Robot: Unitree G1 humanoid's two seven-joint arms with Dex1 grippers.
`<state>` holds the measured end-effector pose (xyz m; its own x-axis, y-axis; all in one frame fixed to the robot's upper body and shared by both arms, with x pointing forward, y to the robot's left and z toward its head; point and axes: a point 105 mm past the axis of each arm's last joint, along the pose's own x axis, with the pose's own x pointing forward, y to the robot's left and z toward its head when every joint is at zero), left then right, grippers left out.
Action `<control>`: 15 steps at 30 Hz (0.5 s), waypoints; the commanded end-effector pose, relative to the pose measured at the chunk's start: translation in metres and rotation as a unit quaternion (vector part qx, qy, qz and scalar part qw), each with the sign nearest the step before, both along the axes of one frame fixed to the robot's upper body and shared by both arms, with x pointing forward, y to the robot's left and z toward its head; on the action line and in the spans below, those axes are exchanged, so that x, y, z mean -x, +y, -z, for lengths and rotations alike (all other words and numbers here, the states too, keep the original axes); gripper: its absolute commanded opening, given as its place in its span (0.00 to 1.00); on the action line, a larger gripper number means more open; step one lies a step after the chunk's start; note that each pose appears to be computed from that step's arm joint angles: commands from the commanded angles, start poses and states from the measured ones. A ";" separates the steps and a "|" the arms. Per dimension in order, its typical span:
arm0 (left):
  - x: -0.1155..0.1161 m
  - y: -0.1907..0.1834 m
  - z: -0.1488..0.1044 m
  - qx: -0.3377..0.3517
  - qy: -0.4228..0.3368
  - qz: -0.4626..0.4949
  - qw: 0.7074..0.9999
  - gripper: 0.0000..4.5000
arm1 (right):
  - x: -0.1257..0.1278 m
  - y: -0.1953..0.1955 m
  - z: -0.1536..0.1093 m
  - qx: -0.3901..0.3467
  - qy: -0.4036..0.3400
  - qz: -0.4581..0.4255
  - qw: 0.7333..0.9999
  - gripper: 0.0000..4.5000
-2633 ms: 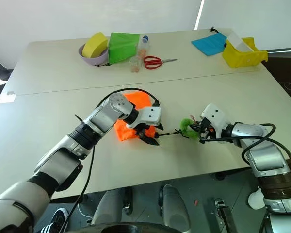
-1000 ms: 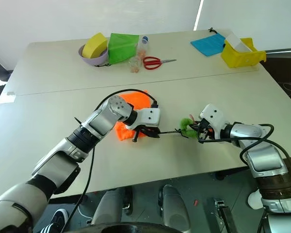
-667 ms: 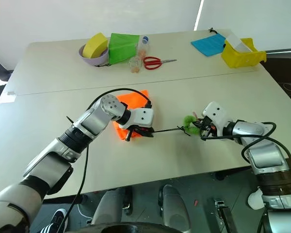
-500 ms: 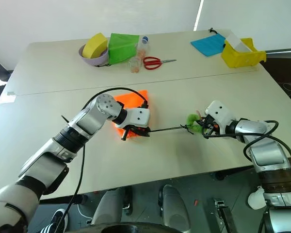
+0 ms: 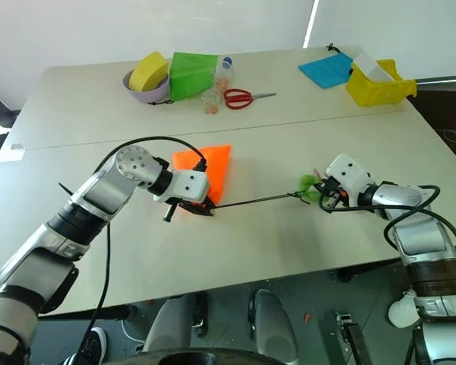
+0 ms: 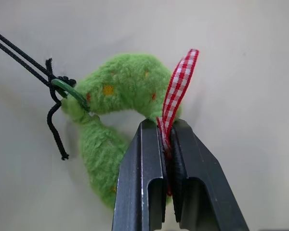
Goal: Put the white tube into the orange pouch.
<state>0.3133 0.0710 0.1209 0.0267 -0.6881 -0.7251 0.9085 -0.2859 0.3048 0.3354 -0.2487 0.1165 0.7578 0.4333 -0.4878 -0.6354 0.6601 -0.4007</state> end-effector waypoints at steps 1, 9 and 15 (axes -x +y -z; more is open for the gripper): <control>0.000 0.020 -0.009 0.000 0.003 -0.019 1.000 0.05 | -0.004 -0.021 -0.014 0.028 -0.024 0.036 0.999 0.00; 0.000 0.014 -0.009 0.031 0.013 -0.029 0.999 0.05 | -0.007 -0.016 -0.015 0.027 -0.029 0.029 0.999 0.00; 0.005 -0.008 -0.020 0.104 0.047 -0.034 0.993 0.70 | -0.006 0.000 -0.018 -0.019 -0.022 0.014 0.999 0.36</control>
<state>0.3101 0.0658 0.1268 0.0080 -0.7842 -0.6205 0.9554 -0.1771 0.2362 0.3389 -0.2500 0.1147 0.7651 0.4156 -0.4919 -0.6196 0.6832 -0.3864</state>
